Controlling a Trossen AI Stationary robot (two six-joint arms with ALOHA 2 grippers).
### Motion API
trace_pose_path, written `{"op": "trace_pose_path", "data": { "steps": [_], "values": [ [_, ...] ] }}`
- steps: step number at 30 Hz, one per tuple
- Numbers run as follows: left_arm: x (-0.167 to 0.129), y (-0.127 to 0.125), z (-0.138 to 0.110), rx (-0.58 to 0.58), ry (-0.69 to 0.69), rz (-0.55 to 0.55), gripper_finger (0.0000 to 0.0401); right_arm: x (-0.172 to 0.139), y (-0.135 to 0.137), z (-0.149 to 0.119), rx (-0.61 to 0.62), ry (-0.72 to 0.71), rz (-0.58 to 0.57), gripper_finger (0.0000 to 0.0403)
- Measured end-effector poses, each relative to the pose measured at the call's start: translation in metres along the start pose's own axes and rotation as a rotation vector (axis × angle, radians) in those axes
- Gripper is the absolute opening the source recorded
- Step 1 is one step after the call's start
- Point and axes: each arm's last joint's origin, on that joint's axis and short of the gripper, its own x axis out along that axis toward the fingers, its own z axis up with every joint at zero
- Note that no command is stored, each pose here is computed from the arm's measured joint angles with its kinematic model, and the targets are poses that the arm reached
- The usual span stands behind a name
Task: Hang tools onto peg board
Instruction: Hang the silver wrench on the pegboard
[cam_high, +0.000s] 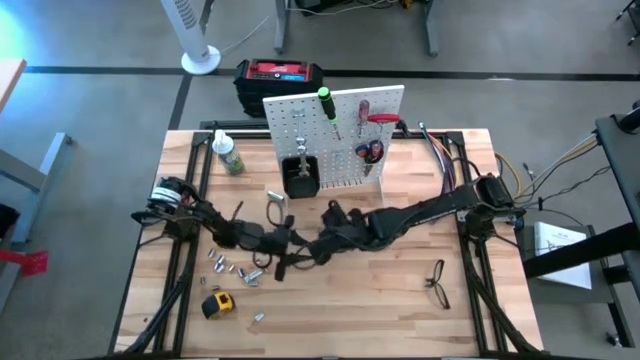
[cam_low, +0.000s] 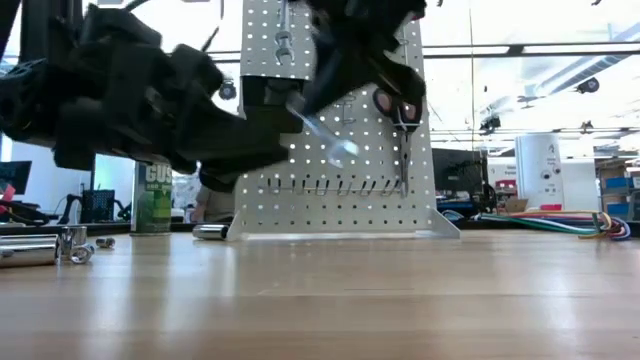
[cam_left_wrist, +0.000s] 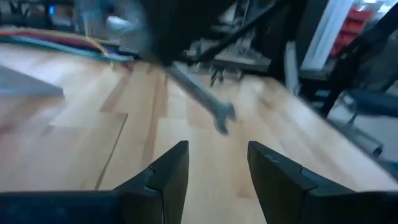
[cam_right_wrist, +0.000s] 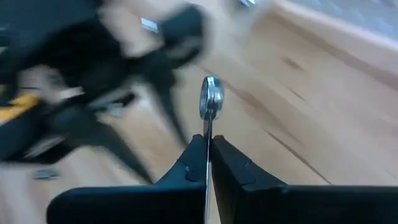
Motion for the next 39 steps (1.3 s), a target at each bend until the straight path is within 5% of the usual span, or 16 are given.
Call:
{"op": "trace_pose_path", "data": {
  "steps": [7, 23, 26, 31, 39],
  "values": [
    [-0.014, -0.002, 0.007, -0.027, -0.085, -0.134, 0.0155, -0.004, 0.022, 0.009, -0.152, -0.203, 0.173, 0.0],
    [-0.002, -0.006, 0.025, -0.014, -0.188, -0.114, 0.0153, -0.007, 0.028, 0.004, -0.247, -0.237, 0.179, 0.0],
    [0.0, -0.006, 0.027, -0.012, -0.198, -0.116, 0.0125, -0.008, 0.029, 0.002, -0.246, -0.252, 0.167, 0.0],
    [-0.003, -0.005, 0.025, 0.015, -0.195, -0.07, 0.0014, -0.011, 0.03, 0.001, -0.24, -0.267, 0.16, 0.0],
    [-0.02, -0.002, 0.027, 0.042, -0.208, 0.051, 0.0004, -0.014, 0.031, -0.001, -0.23, -0.304, 0.127, 0.0]
  ]
}}
